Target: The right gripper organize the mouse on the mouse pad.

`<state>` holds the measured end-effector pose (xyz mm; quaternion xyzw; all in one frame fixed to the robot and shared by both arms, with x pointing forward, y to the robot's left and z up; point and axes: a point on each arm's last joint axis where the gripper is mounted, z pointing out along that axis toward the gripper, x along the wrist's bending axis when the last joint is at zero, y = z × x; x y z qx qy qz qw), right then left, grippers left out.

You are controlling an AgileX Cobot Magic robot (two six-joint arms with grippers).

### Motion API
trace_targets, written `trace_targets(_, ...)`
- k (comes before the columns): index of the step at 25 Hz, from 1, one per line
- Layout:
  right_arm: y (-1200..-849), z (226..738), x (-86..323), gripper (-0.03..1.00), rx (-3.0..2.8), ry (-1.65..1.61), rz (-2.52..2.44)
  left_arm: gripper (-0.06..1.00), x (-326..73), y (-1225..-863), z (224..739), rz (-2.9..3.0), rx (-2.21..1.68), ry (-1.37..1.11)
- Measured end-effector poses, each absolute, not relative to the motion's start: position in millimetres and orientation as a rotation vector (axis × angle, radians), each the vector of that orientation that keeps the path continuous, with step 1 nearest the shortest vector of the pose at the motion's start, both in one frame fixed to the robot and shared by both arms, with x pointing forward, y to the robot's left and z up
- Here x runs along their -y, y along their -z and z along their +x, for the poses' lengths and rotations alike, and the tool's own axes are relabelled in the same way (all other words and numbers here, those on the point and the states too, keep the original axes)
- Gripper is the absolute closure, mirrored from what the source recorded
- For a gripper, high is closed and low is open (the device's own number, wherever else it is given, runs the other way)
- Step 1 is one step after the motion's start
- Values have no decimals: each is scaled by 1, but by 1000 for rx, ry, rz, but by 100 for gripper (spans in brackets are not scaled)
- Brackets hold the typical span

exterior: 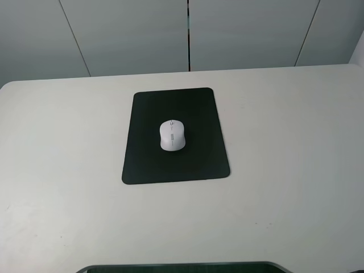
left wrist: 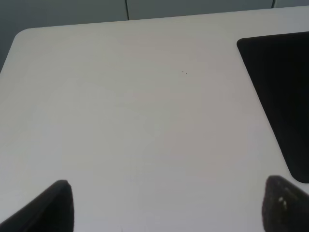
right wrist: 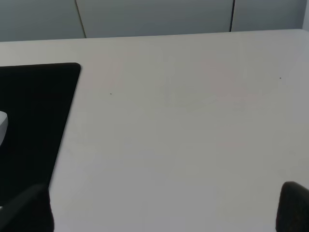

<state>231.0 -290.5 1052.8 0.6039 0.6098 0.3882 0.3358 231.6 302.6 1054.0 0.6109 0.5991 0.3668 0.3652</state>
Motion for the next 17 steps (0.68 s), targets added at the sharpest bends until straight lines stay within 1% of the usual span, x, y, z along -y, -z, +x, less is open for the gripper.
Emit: trace_targets(17, -1053, 231, 291, 27, -1592, -1011, 1576, 20, -303, -1054, 232, 1571, -1541, -943)
